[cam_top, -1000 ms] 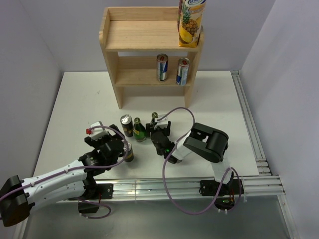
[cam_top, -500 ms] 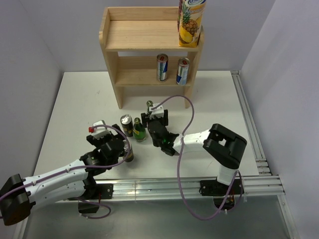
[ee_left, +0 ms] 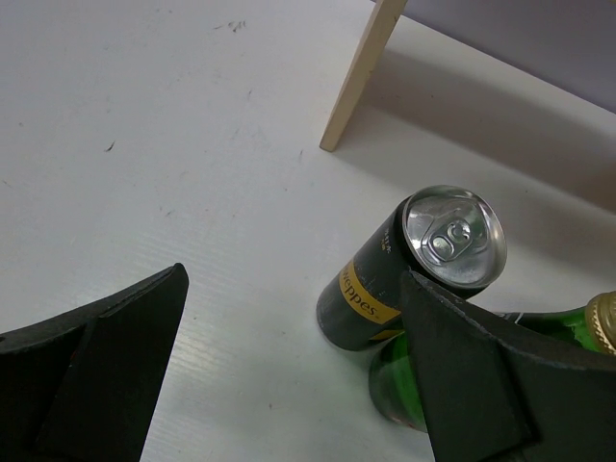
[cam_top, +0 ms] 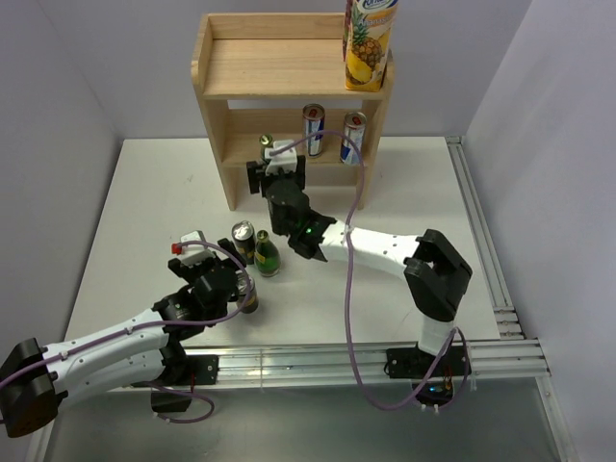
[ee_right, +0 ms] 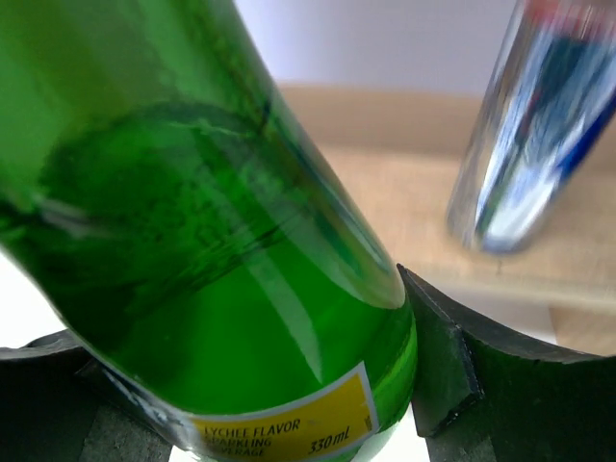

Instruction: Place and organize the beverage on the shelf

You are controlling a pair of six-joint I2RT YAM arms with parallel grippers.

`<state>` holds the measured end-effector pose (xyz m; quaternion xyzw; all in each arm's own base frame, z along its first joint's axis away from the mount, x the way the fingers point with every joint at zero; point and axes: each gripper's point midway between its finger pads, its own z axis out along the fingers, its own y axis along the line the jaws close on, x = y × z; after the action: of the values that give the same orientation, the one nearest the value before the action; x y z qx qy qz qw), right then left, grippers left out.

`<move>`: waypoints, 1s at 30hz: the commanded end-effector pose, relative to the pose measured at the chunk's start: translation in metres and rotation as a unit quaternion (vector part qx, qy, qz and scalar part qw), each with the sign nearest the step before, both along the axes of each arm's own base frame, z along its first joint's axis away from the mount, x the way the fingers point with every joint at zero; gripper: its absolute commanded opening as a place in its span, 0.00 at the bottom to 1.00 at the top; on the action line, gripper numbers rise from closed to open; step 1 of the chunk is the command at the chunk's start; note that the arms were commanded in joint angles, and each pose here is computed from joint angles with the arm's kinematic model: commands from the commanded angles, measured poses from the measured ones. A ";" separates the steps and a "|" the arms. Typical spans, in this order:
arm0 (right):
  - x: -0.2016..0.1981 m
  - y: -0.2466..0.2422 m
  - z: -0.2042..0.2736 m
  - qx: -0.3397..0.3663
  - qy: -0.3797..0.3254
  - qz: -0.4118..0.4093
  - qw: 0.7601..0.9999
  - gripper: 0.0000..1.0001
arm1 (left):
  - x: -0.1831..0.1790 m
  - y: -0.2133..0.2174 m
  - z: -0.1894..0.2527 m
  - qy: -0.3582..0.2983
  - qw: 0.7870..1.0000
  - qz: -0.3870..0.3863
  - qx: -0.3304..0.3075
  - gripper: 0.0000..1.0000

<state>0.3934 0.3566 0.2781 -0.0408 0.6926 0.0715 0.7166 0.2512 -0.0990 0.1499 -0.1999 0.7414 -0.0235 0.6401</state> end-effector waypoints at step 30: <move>0.097 0.047 0.073 0.117 -0.040 0.029 0.992 0.00 | 0.003 -0.008 0.008 -0.012 1.000 -0.015 -0.011 0.99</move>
<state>0.4910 0.3924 0.2786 -0.0281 0.7106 0.0872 0.6976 0.2525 -0.1030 0.1541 -0.1966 0.7397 -0.0343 0.6427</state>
